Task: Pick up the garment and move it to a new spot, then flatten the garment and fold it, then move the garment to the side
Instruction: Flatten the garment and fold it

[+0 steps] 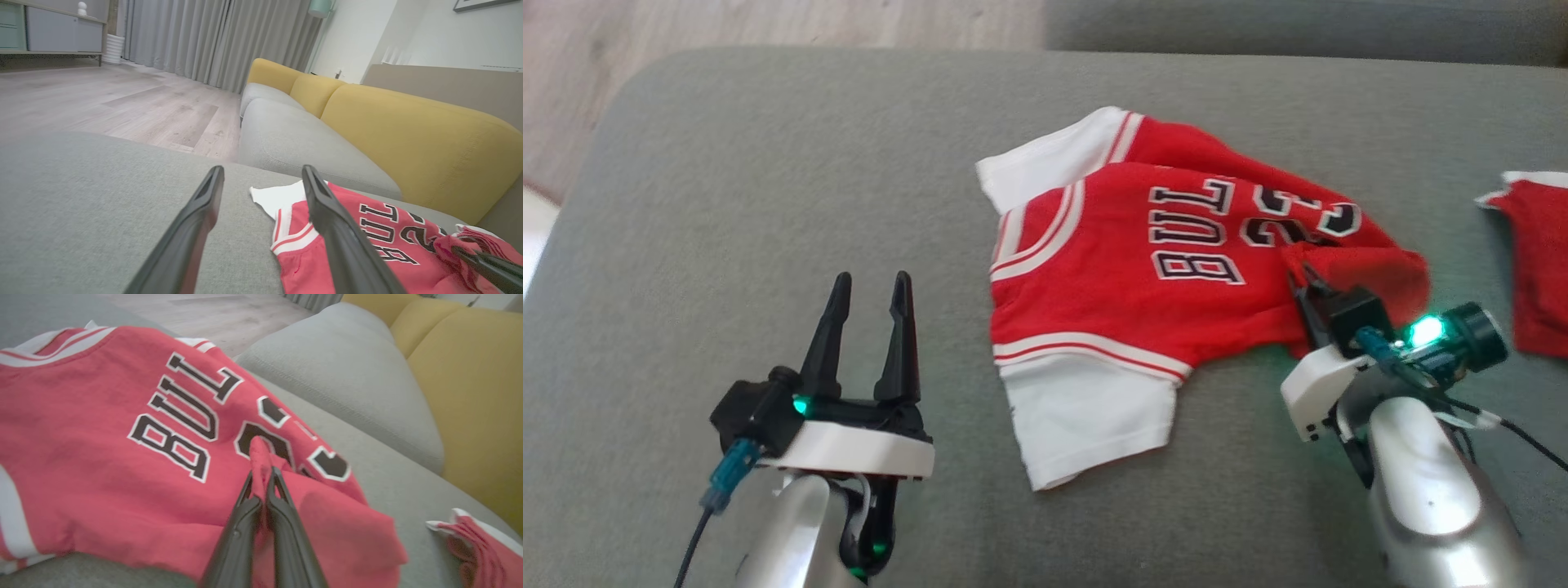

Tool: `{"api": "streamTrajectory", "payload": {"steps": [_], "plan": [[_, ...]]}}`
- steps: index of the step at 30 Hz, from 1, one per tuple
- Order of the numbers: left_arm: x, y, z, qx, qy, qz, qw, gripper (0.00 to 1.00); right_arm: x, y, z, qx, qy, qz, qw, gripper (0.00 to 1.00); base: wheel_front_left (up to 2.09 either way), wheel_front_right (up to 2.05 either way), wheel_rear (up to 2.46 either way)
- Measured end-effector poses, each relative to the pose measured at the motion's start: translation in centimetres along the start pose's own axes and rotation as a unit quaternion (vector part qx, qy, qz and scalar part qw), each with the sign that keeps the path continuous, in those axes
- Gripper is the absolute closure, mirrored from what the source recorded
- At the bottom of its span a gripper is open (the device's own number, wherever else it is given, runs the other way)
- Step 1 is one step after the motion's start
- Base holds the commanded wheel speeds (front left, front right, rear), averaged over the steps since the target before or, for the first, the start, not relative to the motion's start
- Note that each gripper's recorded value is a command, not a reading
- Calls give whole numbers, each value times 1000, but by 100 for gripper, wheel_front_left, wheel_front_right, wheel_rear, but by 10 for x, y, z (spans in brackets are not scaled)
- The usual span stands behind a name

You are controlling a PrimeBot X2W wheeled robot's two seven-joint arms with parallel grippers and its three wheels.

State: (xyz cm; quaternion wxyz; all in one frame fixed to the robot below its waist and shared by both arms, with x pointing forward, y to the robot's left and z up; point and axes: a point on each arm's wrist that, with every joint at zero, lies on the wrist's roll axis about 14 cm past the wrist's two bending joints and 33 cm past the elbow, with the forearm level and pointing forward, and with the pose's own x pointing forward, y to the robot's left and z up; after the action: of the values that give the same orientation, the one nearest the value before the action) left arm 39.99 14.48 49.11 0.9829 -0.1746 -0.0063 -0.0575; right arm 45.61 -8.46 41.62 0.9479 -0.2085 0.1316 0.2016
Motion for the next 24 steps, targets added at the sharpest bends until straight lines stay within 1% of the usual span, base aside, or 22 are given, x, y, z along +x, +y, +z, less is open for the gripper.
{"api": "streamTrajectory", "payload": {"steps": [4,6,10,13,17,20,21,22,24], "plan": [[4,-14,4,-1,-7,-20,1000,0,-24,-26,1,11,-11,-45,999,100,0,0,0],[6,-22,6,-2,-10,-31,999,0,-43,-34,-10,20,-3,-63,998,100,0,0,0],[5,-38,6,-6,-11,-53,999,0,-85,-52,-42,39,38,-96,994,100,0,0,0],[6,-49,5,-8,-11,-68,998,0,-113,-74,-54,41,58,-124,990,100,0,0,0],[8,-58,7,-8,-14,-80,997,0,-133,-98,-55,43,68,-154,985,100,0,0,0],[8,-59,7,-8,-14,-81,997,0,-140,-106,-59,46,77,-165,982,100,0,0,0],[8,-59,8,-8,-14,-82,997,0,-143,-109,-61,50,83,-169,981,82,0,0,0],[8,-60,8,-8,-15,-82,997,0,-145,-110,-62,52,85,-172,980,0,0,0,0],[7,-59,8,-7,-15,-81,997,0,-146,-110,-62,58,83,-174,980,0,0,0,0]]}}
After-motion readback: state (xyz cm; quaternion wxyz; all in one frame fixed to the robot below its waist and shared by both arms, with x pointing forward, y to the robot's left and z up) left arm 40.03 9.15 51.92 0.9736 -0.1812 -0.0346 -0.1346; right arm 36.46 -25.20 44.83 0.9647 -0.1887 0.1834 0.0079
